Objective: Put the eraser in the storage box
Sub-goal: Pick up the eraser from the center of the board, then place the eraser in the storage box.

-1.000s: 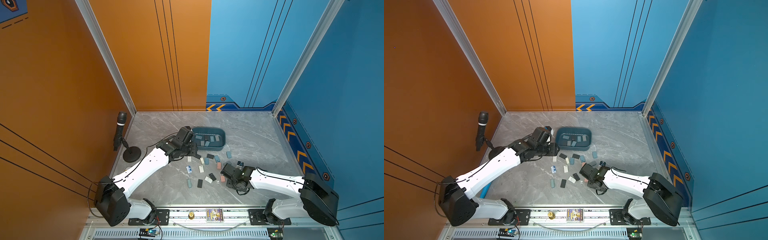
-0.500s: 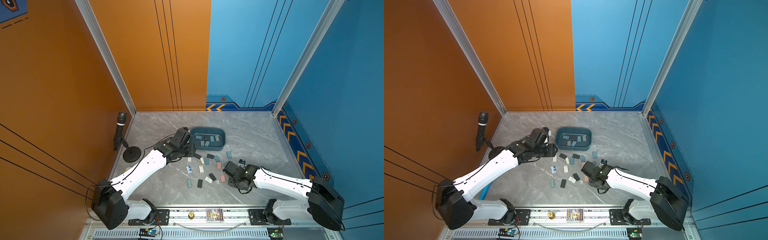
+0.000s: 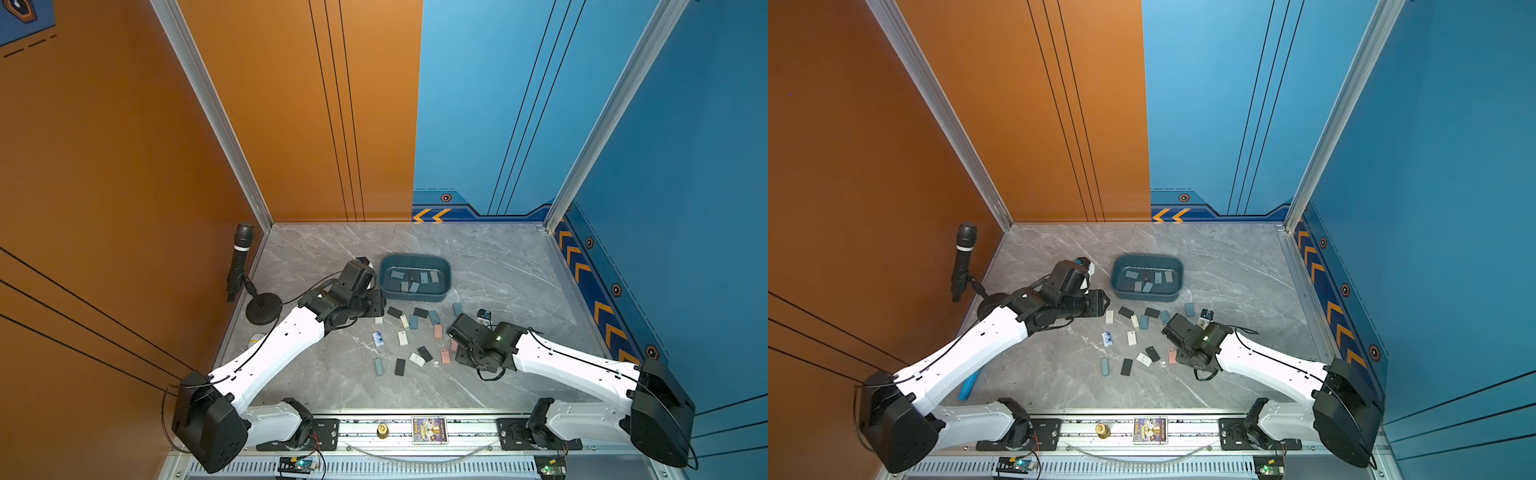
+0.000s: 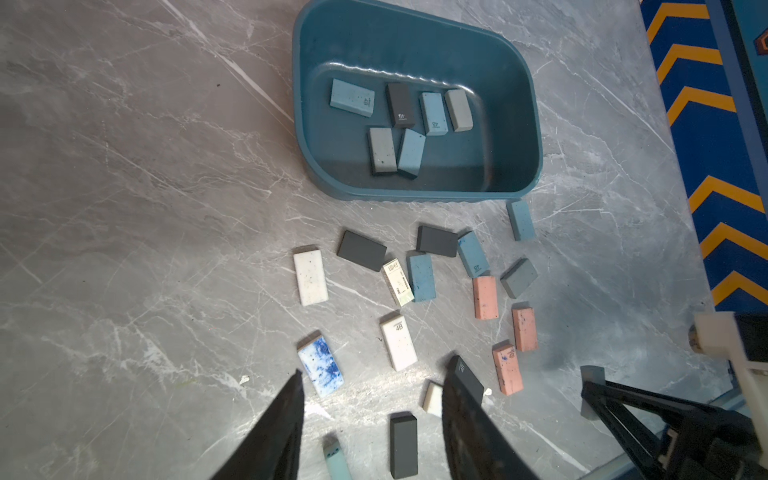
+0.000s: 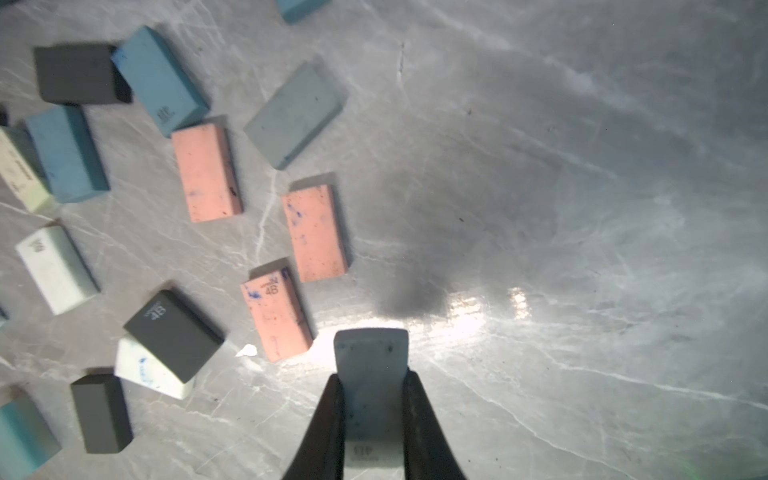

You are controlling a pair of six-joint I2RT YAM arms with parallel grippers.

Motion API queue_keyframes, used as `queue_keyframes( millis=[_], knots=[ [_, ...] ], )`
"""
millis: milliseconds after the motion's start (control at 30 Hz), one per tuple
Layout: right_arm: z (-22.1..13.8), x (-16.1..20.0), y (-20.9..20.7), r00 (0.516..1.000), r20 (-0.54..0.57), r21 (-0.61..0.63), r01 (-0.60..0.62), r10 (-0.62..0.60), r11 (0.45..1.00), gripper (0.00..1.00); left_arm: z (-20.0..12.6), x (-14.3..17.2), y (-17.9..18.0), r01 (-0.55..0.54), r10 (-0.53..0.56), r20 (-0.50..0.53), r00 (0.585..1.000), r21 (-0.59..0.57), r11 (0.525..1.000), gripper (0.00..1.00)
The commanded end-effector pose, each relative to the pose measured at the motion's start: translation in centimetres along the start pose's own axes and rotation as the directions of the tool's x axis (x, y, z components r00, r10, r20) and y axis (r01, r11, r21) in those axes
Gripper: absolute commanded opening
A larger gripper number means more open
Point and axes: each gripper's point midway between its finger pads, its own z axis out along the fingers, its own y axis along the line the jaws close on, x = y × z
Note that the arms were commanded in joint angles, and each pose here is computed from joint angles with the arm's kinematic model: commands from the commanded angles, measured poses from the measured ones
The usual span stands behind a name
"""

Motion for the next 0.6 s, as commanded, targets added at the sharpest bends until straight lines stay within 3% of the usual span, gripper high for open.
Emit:
queue_keyframes(
  millis=[0,233,567],
  knots=[
    [-1.6,-1.8,0.6,0.998,0.034,0.002,0.051,-0.051,0.999,0.17,-0.1,0.8,1.0,0.023,-0.023,-0.005,1.000,-0.010,1.000,0.54],
    [-3.9,-4.8,3.6,0.991,0.056,-0.032,0.125,-0.123,0.992,0.17,-0.6,1.2,2.4,0.058,-0.057,0.012,0.998,-0.026,0.998,0.54],
    [-4.2,-8.8,8.4,0.973,0.053,-0.057,0.228,-0.225,0.972,0.17,-0.8,1.6,3.6,0.097,-0.096,0.022,0.995,-0.042,0.994,0.54]
  ],
)
